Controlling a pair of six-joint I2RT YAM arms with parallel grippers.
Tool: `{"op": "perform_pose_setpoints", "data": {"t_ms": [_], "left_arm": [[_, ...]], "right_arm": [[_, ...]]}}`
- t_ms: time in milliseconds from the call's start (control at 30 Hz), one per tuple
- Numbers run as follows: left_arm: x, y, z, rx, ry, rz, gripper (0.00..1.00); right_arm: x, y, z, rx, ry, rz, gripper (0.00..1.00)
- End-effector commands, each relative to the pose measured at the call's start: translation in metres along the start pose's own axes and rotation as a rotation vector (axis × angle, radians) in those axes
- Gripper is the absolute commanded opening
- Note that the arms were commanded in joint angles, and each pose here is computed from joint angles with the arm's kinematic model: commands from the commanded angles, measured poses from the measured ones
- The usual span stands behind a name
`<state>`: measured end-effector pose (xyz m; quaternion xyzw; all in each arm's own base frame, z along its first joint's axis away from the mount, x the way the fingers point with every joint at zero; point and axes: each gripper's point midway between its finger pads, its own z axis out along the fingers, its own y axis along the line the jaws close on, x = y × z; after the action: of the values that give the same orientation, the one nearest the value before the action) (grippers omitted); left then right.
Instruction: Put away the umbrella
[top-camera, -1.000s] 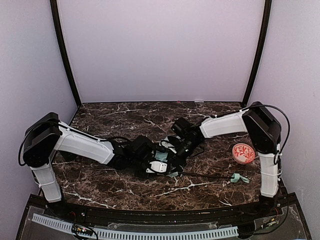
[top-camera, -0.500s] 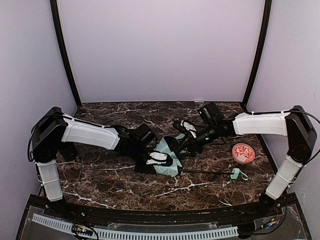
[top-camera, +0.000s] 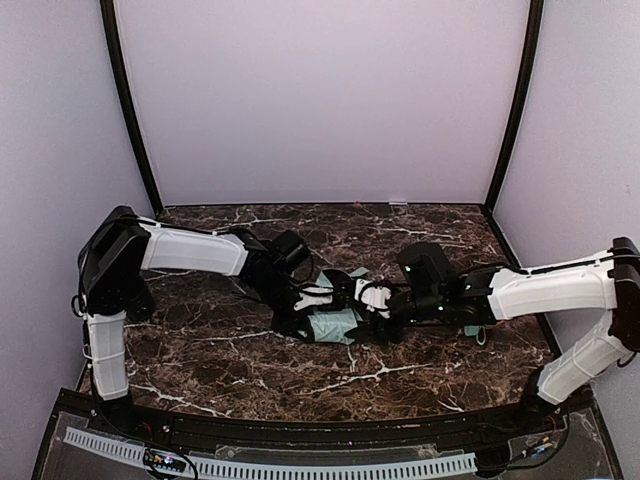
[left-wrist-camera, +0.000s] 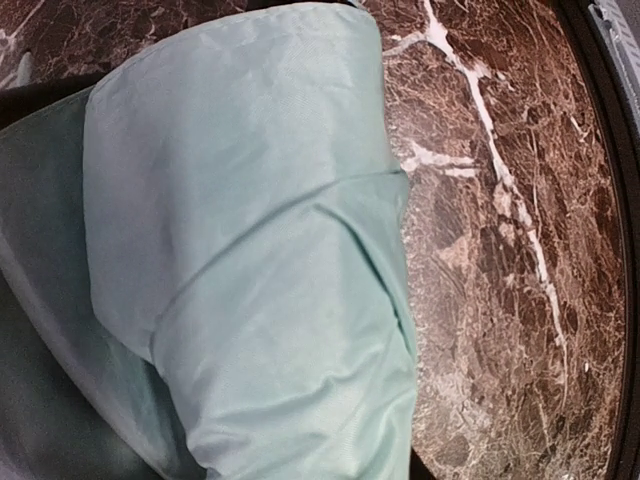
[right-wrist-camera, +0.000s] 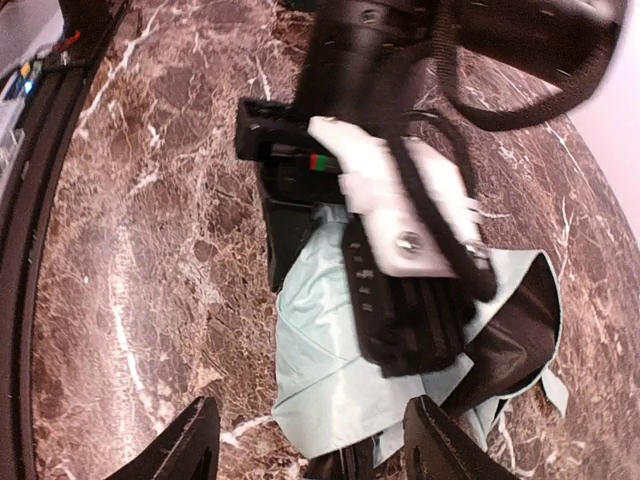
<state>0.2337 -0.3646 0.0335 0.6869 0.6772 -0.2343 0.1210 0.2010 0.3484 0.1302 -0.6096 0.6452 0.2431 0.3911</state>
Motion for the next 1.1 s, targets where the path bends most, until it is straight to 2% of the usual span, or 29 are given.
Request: {"op": "perform_pose_setpoints", "data": {"t_ms": [0,233,467,533,633,667,767,867,1067], "left_arm": [[0.071,-0.069,0.024,0.346,0.229,-0.299,0.0],[0.07,-0.078,0.026,0.431,0.24,-0.36,0.0],[0.069,-0.08,0.026,0.467,0.224,-0.377,0.0],[0.069,-0.08,0.026,0.478,0.22,-0.387,0.0],[0.065,-0.08,0.026,0.496,0.2,-0.397,0.0],[0.058,-0.081,0.024,0.525,0.162,-0.409,0.0],[0.048,-0.08,0.02,0.557,0.106,-0.429,0.0],[0.05,-0.075,0.02,0.561,0.101,-0.463,0.0],[0.056,-0.071,0.022,0.566,0.123,-0.513,0.0]], "right_arm": [[0.002,-0.001,0.023,0.114,0.085,-0.211,0.64],[0.016,-0.001,0.056,0.157,0.198,-0.378,0.66],[0.041,-0.001,0.078,0.183,0.299,-0.448,0.65],[0.043,0.005,0.081,0.159,0.291,-0.443,0.64],[0.046,0.013,0.084,0.128,0.281,-0.437,0.57],[0.048,0.014,0.085,0.124,0.288,-0.435,0.56],[0.059,0.015,0.087,0.122,0.323,-0.439,0.58],[0.066,0.019,0.083,0.115,0.336,-0.439,0.62],[0.044,0.024,0.065,0.13,0.234,-0.422,0.66]]}}
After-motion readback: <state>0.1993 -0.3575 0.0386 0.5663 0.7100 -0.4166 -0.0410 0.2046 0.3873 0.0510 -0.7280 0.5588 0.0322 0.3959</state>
